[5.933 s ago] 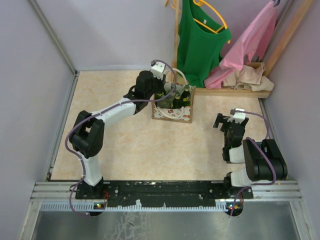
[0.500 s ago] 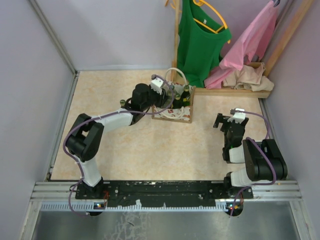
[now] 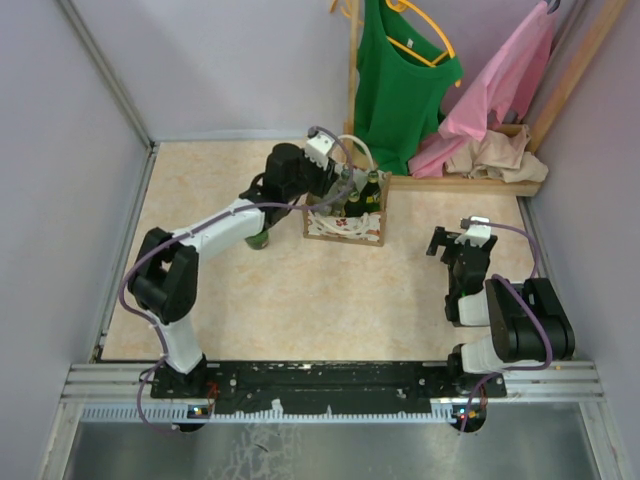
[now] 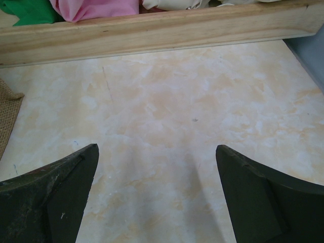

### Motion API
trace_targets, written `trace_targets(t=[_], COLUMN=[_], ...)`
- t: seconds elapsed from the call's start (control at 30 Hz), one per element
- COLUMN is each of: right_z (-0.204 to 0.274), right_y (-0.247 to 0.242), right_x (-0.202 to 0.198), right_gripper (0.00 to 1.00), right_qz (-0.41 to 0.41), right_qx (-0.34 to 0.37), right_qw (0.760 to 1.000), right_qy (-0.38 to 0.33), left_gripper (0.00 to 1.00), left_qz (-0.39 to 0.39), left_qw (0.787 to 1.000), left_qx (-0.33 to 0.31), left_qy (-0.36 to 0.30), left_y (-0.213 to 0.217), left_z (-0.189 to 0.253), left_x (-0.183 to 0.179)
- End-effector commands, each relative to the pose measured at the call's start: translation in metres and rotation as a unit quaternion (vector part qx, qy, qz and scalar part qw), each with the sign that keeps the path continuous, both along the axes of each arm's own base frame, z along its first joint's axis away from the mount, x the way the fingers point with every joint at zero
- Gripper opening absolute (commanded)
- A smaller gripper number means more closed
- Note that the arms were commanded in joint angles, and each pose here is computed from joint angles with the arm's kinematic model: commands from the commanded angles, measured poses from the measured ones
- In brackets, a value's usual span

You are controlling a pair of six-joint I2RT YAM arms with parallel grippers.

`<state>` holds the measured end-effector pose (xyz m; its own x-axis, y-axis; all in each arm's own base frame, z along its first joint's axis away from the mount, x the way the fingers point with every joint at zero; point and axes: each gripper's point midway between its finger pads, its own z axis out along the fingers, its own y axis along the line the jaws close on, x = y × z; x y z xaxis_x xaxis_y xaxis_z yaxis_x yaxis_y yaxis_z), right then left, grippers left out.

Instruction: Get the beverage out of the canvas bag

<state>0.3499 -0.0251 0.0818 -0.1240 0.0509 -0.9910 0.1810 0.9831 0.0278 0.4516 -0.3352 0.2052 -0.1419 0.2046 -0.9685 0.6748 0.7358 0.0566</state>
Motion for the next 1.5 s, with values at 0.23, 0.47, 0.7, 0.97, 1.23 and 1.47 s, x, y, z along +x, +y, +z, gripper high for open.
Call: trace_targets(t=[0.23, 0.47, 0.7, 0.97, 1.23, 1.47], right_z=[0.025, 0.025, 0.025, 0.026, 0.026, 0.026], right_y=[0.002, 0.002, 0.002, 0.002, 0.002, 0.002], right_x=[0.013, 0.013, 0.013, 0.013, 0.013, 0.013], right_gripper=[0.99, 0.99, 0.99, 0.99, 0.99, 0.99], right_qz=[0.003, 0.002, 0.002, 0.002, 0.002, 0.002], right_qx=[-0.005, -0.005, -0.005, -0.005, -0.005, -0.005], right_qw=[0.999, 0.999, 0.999, 0.999, 0.999, 0.999], right_qy=[-0.043, -0.043, -0.043, -0.043, -0.043, -0.043], left_gripper=[0.0, 0.0, 0.0, 0.0, 0.0, 0.0], left_qz=[0.048, 0.136, 0.21, 0.308, 0.385, 0.41], left_qw=[0.969, 0.956, 0.942, 0.919, 0.903, 0.887], left_qx=[-0.102, -0.111, -0.152, -0.137, -0.101, -0.093], left_qy=[-0.219, -0.237, -0.214, -0.204, -0.163, -0.19], left_y=[0.034, 0.096, 0.185, 0.248, 0.281, 0.299], left_z=[0.232, 0.256, 0.237, 0.201, 0.12, 0.082], left_x=[-0.012, -0.014, -0.01, -0.018, -0.027, -0.042])
